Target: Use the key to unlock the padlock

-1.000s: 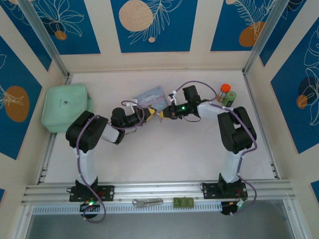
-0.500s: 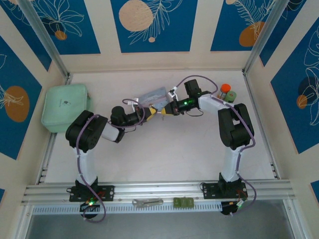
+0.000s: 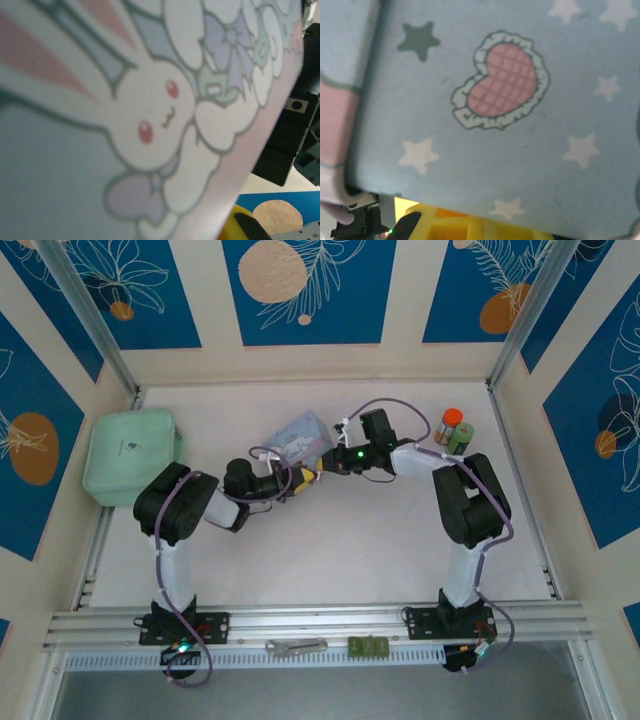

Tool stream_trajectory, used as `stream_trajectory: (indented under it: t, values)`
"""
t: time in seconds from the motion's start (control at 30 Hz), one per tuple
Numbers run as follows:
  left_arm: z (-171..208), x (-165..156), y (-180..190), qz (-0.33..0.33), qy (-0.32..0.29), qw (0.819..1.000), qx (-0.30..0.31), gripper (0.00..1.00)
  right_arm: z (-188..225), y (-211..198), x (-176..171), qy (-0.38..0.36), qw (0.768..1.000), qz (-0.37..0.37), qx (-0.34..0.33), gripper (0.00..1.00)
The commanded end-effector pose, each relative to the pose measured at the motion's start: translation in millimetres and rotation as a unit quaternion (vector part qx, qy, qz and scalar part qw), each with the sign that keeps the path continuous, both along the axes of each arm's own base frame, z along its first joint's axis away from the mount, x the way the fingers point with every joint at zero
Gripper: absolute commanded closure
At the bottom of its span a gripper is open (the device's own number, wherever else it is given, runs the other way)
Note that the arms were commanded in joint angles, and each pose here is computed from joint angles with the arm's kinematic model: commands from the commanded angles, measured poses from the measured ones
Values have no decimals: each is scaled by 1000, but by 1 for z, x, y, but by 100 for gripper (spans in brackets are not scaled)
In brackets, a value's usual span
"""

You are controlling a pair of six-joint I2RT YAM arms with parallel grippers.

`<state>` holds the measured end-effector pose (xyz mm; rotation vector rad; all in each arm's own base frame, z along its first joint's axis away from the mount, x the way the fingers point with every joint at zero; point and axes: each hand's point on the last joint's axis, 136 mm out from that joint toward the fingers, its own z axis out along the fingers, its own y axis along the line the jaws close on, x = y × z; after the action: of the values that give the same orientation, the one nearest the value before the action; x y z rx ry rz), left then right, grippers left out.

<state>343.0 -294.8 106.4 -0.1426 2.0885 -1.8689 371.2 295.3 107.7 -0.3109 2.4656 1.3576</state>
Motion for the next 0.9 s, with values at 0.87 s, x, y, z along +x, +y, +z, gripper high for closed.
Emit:
stream_trajectory:
  t: [0.87]
  values:
    - [-17, 38, 1, 166, -37, 980, 107, 100, -3, -46, -6, 2, 996, -92, 7, 100]
